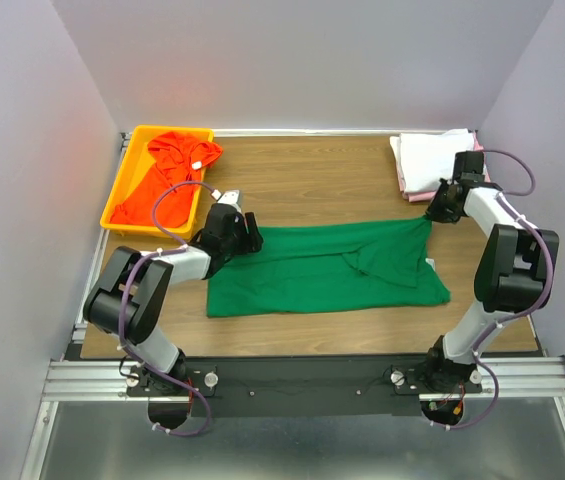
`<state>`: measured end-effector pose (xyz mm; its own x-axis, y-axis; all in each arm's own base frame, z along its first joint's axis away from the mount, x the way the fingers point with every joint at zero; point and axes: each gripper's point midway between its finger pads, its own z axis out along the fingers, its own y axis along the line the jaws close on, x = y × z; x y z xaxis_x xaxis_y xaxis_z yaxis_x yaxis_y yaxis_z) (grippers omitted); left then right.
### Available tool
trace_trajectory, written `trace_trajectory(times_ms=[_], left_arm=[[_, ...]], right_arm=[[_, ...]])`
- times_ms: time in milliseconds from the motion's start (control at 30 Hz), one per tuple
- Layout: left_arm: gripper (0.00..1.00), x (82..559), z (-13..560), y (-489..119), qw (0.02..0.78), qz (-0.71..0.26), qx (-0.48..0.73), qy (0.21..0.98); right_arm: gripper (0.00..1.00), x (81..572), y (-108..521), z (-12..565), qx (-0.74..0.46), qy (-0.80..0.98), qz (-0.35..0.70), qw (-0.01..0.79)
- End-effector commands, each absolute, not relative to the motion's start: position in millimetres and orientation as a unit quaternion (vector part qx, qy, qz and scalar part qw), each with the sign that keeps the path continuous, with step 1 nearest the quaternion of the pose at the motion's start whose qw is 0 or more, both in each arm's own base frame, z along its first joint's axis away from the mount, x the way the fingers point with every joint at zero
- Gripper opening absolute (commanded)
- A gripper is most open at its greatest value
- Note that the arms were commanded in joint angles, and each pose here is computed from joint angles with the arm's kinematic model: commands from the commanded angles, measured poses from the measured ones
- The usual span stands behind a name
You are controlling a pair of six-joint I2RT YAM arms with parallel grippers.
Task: Fold and stack the t-shirts
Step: Fold the tshirt
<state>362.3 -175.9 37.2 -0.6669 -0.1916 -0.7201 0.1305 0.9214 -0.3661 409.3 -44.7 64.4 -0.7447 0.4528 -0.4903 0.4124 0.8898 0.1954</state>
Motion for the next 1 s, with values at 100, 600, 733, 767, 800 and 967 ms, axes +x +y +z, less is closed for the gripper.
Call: trace_trajectory(times_ms=[100,600,733,767,800,967], left_arm=[[0.7,363,44,-161,0.416,-0.167,-0.038,0.893],[0.7,376,80,-165,0.443,-0.167,-0.04,0.88],[0.7,384,92,-183,0.447,-0.184,-0.022,0.875],[0.7,383,87,-188,0.439,-0.189,-0.017,0.878],[0.7,385,89,-194,0.44,-0.194,-0.012,0.877],[0.7,390,73,-204,0.424,-0.197,-0.001,0.884]], right_arm=[[0.15,418,-55,106,0.245,0.911,0.048,0.33],[0.43,409,-78,89,0.272,0.909,0.038,0.313],[0.45,402,-81,70,0.277,0.915,0.03,0.292],[0.45,399,-82,65,0.28,0.916,0.026,0.287],[0.46,398,-86,60,0.285,0.916,0.017,0.283],[0.45,386,-98,37,0.303,0.917,0.013,0.26]])
